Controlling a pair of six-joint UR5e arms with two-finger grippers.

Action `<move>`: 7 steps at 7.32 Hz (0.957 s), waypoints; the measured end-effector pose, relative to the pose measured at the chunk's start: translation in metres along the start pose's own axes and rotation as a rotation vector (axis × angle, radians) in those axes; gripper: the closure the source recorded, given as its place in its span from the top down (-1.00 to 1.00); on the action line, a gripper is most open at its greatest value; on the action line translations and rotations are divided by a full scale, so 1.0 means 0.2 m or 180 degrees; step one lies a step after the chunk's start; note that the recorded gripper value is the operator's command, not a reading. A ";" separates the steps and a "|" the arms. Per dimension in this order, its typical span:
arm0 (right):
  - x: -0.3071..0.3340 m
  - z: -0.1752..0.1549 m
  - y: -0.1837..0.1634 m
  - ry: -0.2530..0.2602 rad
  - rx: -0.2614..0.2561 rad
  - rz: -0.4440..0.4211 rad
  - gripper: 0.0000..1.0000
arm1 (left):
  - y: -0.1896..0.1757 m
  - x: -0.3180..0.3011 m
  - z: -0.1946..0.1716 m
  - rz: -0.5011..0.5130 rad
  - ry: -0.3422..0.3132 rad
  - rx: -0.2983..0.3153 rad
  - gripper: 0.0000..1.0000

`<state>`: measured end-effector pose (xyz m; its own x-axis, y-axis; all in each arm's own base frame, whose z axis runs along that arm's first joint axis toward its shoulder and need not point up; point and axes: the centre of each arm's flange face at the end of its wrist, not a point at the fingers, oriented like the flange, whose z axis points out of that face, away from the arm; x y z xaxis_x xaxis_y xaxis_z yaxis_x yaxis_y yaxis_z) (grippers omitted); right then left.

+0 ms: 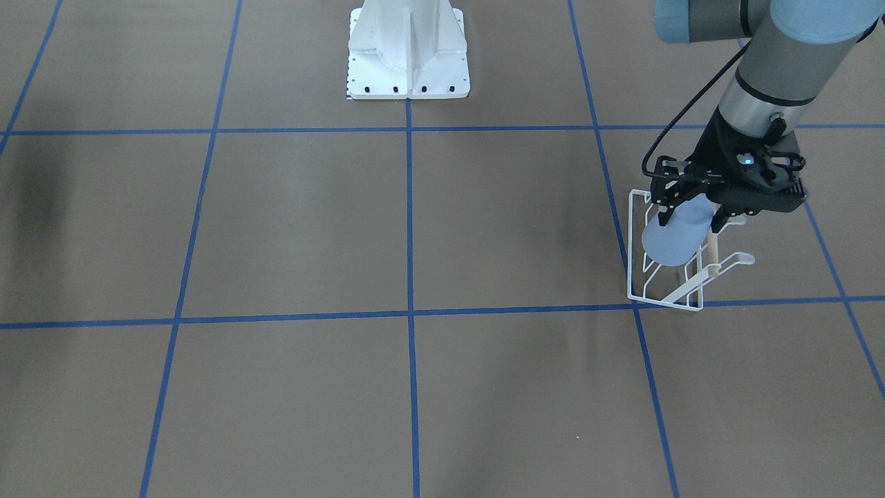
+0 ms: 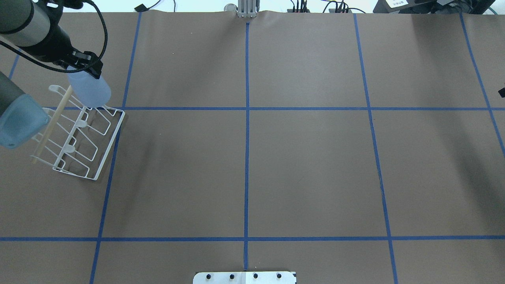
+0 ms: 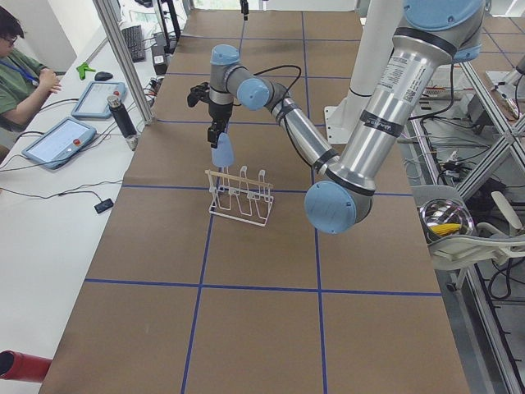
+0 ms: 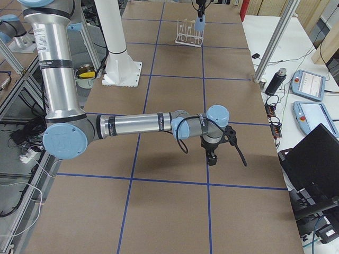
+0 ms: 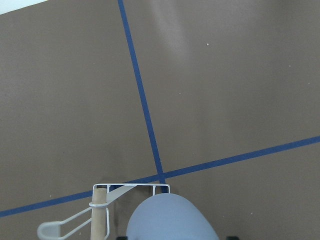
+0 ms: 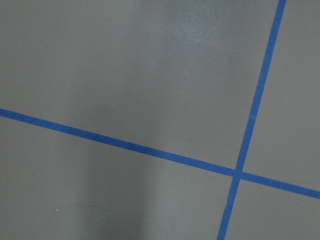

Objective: Hang cup on cup holder
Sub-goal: 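Lower the cup onto a rack hook with the left gripper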

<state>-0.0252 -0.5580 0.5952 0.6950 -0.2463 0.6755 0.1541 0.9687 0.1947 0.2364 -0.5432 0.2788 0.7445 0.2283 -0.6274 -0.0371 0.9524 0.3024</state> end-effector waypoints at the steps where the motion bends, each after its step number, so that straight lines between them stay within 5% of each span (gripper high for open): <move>1: 0.00 0.00 0.00 -0.0006 0.0000 0.0000 1.00 | 0.00 0.00 0.02 -0.0001 -0.0005 -0.0019 -1.00; 4: 0.00 0.01 0.01 -0.0074 -0.0016 0.0015 1.00 | 0.01 0.02 0.12 0.0007 -0.0030 -0.0135 -1.00; 5: 0.00 0.01 0.02 -0.0098 -0.0020 0.0020 1.00 | 0.02 0.02 0.16 0.0005 -0.0042 -0.0176 0.29; 6: -0.01 0.01 0.02 -0.0106 -0.0017 0.0017 1.00 | 0.02 0.02 0.19 0.0000 -0.0055 -0.0211 0.96; 7: -0.01 0.00 0.02 -0.0107 -0.0004 0.0008 1.00 | 0.02 0.02 0.20 -0.0018 -0.0063 -0.0232 0.97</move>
<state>-0.0269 -0.5537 0.5944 0.6713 -0.2449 0.6996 0.1533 0.9693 0.1922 0.2657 -0.5460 0.3074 0.7578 0.2194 -0.6145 -0.0806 0.9661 0.2454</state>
